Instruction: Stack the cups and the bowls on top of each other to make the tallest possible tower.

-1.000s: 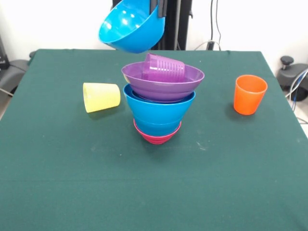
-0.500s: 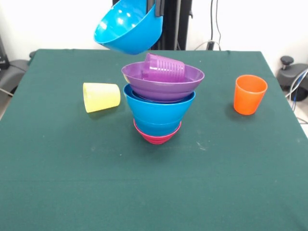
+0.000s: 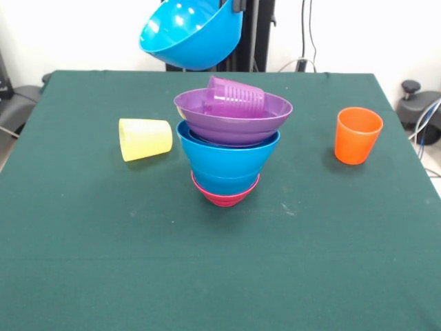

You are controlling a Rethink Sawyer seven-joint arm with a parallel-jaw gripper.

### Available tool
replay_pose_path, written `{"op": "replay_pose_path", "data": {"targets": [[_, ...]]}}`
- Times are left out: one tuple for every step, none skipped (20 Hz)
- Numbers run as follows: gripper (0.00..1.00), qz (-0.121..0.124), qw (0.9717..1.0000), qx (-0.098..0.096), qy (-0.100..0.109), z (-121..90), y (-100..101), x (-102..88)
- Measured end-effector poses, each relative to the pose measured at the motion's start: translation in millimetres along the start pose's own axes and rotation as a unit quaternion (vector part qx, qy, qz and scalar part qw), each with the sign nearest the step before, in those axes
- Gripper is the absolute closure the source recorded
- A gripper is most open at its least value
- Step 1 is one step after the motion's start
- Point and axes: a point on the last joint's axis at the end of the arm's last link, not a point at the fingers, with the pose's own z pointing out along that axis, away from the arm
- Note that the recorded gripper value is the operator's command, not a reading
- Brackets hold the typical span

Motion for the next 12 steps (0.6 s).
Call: {"op": "replay_pose_path", "data": {"targets": [[1.00, -0.002, 1.0000, 0.001, 0.000, -3.1, 1.8, -2.0], [1.00, -0.002, 1.0000, 0.001, -0.001, -4.7, 2.8, -3.4], [1.00, -0.003, 1.0000, 0.002, -0.002, -6.0, 3.6, -4.7], [1.00, -0.004, 1.0000, 0.001, -0.004, -6.9, 4.8, -6.3], [1.00, -0.005, 1.0000, 0.001, -0.005, -7.2, 6.5, -7.7], [1.00, -0.006, 1.0000, 0.000, -0.007, -7.4, 8.2, -9.1], [1.00, -0.007, 0.9999, -0.002, -0.008, -7.0, 11.4, -11.0], [1.00, -0.008, 0.9999, -0.003, -0.009, -6.9, 12.9, -12.0], [1.00, -0.009, 0.9999, -0.003, -0.010, -7.0, 13.4, -12.5], [1.00, -0.009, 0.9999, -0.003, -0.010, -7.0, 13.9, -13.0], [1.00, -0.009, 0.9999, -0.003, -0.011, -7.5, 14.1, -13.9], [1.00, -0.009, 0.9999, -0.003, -0.012, -7.7, 14.0, -14.6]]}}
